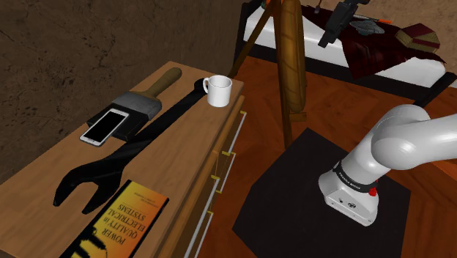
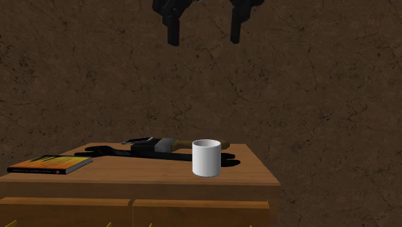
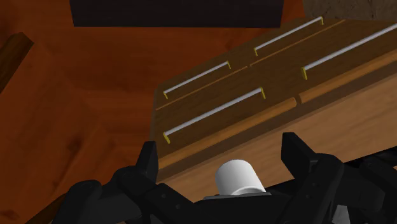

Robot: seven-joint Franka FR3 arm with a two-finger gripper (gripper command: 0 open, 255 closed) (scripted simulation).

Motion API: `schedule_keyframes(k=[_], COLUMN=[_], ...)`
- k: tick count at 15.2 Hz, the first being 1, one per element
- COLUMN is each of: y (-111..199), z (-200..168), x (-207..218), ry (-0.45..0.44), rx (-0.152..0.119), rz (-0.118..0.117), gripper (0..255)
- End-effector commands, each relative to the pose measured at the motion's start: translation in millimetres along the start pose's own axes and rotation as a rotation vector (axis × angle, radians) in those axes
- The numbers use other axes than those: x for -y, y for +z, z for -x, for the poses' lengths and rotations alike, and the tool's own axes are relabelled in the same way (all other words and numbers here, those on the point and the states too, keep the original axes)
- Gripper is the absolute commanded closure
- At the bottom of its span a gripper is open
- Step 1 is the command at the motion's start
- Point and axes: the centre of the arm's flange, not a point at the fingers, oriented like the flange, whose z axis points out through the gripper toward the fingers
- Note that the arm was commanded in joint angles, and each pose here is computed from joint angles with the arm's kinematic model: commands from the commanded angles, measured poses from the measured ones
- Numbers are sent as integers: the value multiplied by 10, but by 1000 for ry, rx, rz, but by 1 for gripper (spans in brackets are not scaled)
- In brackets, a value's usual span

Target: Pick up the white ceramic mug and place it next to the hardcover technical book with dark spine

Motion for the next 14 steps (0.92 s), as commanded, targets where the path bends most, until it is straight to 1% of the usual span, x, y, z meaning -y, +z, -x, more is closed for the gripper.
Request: schedule_keyframes(k=[1,14], y=[0,1092], z=[0,-1361], x=[0,299], ry=[0,20], rx=[0,37], rz=[0,40], gripper=[0,0])
